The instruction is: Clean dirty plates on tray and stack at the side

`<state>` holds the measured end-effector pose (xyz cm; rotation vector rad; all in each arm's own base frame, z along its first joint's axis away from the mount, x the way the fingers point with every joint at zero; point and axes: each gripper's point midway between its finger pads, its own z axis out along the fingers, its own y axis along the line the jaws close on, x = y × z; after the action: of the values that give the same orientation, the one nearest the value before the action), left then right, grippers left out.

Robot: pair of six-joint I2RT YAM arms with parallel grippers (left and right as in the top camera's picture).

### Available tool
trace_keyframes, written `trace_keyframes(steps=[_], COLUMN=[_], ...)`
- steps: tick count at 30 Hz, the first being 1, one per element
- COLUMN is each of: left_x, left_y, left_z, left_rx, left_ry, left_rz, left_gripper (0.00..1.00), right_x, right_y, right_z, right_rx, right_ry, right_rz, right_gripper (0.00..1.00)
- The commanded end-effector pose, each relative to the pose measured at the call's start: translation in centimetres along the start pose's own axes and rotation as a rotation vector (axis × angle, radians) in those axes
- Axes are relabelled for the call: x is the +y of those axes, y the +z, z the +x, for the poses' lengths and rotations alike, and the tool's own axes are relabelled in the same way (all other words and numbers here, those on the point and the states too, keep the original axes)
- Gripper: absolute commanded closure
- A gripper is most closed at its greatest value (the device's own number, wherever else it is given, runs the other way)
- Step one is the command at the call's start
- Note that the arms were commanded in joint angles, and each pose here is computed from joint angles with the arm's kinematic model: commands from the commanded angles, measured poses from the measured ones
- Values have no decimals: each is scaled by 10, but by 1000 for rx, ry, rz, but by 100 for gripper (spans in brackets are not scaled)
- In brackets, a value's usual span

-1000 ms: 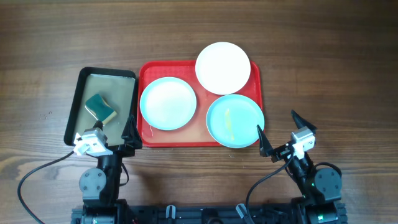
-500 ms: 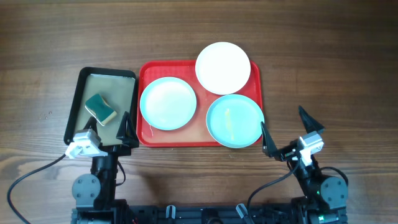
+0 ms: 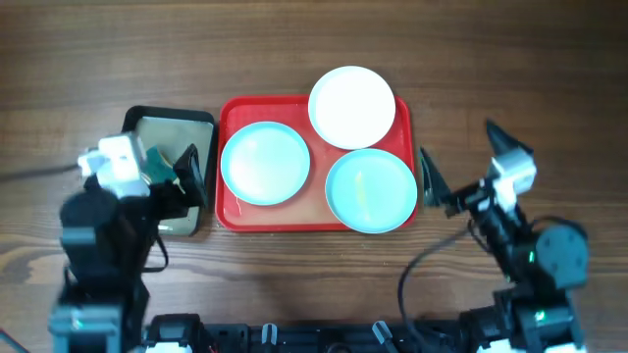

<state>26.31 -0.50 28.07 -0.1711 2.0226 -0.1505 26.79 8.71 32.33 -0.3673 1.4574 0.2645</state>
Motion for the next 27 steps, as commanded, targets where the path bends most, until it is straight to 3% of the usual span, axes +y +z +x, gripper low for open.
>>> trace_keyframes(steps=[1, 5, 9, 11, 13, 15, 19, 21, 24, 26, 27], left_x=[-5, -8, -42, -50, -51, -51, -49, -28, 43, 69, 74], left_y=[8, 26, 60, 80, 99, 108, 117, 121, 115, 112, 113], left_z=[-20, -9, 16, 30, 45, 53, 53, 54, 53, 48, 46], left_rx=[155, 510, 775, 845, 911, 943, 926, 916, 862, 823, 811], left_ry=[57, 23, -80, -119, -148, -161, -154, -123, -252, -288, -299], left_rz=[-11, -33, 146, 198, 213, 217, 214, 85, -392, -501, -507], left_gripper=[0, 0, 0, 0, 0, 0, 0, 5, 10, 9, 10], right_x=[5, 7, 16, 20, 28, 40, 83, 104, 127, 136, 140], right_y=[30, 65, 89, 100, 110, 122, 135, 139, 150, 152, 153], right_z=[-27, -15, 17, 36, 63, 80, 145, 165, 203, 234, 247], right_rx=[82, 401, 703, 752, 847, 879, 1101, 1190, 1264, 1310, 1331], right_ry=[41, 150, 281, 329, 539, 579, 594, 507, 429, 444, 448], right_rz=[-92, -169, -255, -285, -273, -334, -244, -176, -37, 38, 46], right_gripper=[0, 0, 0, 0, 0, 7, 16, 21, 34, 49, 52])
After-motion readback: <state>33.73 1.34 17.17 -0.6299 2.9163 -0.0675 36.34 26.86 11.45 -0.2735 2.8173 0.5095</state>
